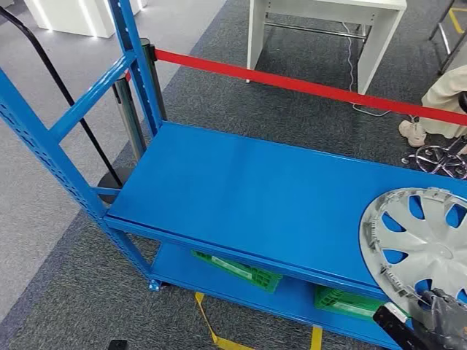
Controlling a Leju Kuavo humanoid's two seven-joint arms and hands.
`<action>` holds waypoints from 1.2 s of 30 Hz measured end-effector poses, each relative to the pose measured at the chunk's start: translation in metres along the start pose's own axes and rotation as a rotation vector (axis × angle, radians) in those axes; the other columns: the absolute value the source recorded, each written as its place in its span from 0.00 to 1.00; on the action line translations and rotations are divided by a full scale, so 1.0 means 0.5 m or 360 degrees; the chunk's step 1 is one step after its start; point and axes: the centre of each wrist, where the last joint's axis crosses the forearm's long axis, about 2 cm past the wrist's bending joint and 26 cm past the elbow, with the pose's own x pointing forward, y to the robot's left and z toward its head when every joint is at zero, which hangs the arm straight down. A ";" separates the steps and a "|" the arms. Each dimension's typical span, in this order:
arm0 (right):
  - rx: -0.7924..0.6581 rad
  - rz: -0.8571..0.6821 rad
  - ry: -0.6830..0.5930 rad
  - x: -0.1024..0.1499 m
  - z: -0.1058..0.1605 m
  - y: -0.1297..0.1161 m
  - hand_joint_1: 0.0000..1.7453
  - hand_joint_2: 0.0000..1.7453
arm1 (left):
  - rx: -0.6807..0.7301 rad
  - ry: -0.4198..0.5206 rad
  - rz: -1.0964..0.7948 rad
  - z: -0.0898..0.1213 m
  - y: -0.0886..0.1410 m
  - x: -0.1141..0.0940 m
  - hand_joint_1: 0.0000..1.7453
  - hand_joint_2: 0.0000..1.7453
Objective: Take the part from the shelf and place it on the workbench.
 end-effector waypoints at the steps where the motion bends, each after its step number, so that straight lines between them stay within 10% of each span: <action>1: -0.0003 -0.0007 -0.0004 0.000 0.000 -0.001 1.00 1.00 | 0.0001 0.0000 0.0000 0.000 0.001 -0.001 0.00 0.00; 19: -0.0037 0.0045 -0.0117 -0.003 0.024 -0.015 1.00 1.00 | 0.0028 -0.0024 0.0033 0.000 0.007 -0.002 0.00 0.00; 23: -0.0082 0.0048 -0.0146 -0.001 0.030 -0.022 1.00 1.00 | -0.0034 -0.0092 0.0115 -0.001 0.005 -0.001 0.00 1.00; 36: -0.0288 -0.0018 -0.0302 0.025 0.060 -0.048 1.00 1.00 | 0.0083 -0.0196 0.0290 -0.001 0.013 -0.004 0.00 1.00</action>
